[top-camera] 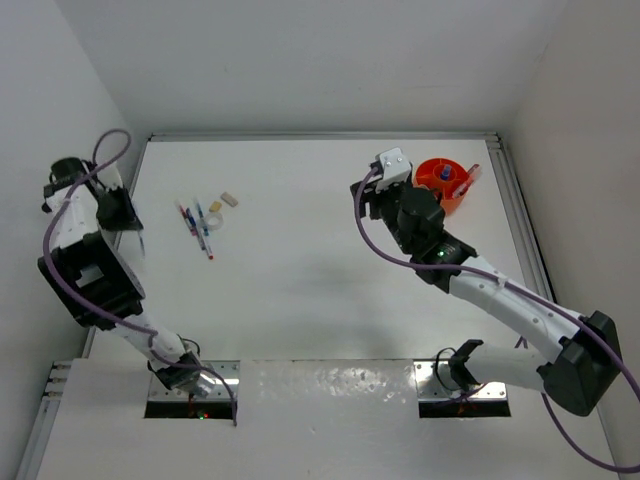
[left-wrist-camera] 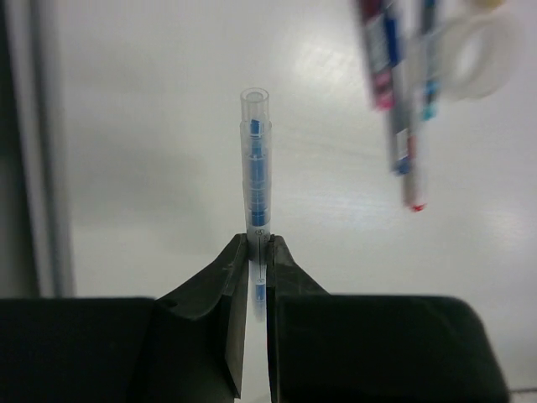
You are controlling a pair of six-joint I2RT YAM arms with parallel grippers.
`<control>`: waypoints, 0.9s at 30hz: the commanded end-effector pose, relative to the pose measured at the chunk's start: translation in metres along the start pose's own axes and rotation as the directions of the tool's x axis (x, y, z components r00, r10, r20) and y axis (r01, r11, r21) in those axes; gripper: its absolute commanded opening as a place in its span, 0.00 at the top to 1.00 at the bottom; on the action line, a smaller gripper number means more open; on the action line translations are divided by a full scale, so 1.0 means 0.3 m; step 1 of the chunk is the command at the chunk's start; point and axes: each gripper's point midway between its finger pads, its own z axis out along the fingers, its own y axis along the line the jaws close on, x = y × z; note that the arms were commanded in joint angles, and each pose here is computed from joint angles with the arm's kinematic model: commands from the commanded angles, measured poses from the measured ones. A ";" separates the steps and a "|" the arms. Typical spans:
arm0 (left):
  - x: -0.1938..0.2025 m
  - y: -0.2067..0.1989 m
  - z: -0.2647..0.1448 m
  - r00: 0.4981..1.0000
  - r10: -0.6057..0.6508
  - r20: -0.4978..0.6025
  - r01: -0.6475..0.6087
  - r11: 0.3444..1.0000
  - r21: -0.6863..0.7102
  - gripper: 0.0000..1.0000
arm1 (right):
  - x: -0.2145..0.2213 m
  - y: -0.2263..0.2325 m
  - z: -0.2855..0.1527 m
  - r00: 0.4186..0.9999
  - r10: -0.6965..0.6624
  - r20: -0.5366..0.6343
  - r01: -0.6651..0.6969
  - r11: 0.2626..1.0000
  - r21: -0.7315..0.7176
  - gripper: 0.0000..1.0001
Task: Sort the stationery into containers
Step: Pick up the pen from the corner of the board, then place the pen in the storage box.
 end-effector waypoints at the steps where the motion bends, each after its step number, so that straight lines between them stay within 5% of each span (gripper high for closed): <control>1: -0.241 -0.167 -0.270 0.935 0.178 0.307 -0.200 0.979 0.042 1.00 | -0.038 0.079 -0.014 0.999 0.031 0.015 -0.029 0.987 -0.156 0.30; 6: -0.351 -0.479 -0.468 0.763 0.391 0.515 -0.492 0.868 0.069 1.00 | -0.098 0.135 -0.010 0.995 0.099 -0.009 -0.097 0.942 -0.323 0.30; 9: -0.294 -0.669 -0.499 0.636 0.469 0.612 -0.678 0.719 0.154 1.00 | -0.170 0.159 -0.021 0.988 0.153 0.028 -0.127 0.901 -0.415 0.29; 12: -0.160 -0.881 -0.576 0.515 0.447 0.731 -0.827 0.482 0.288 1.00 | -0.246 0.175 -0.025 0.977 0.192 0.090 -0.130 0.879 -0.459 0.30; 17: -0.054 -1.088 -0.588 0.501 0.440 0.745 -0.862 0.327 0.387 1.00 | -0.384 0.258 -0.046 0.912 0.375 0.167 -0.219 0.789 -0.574 0.35; 27: 0.059 -1.285 -0.621 0.509 0.416 0.754 -0.861 0.232 0.453 1.00 | -0.452 0.480 0.024 0.846 0.530 0.055 -0.346 0.624 -0.700 0.40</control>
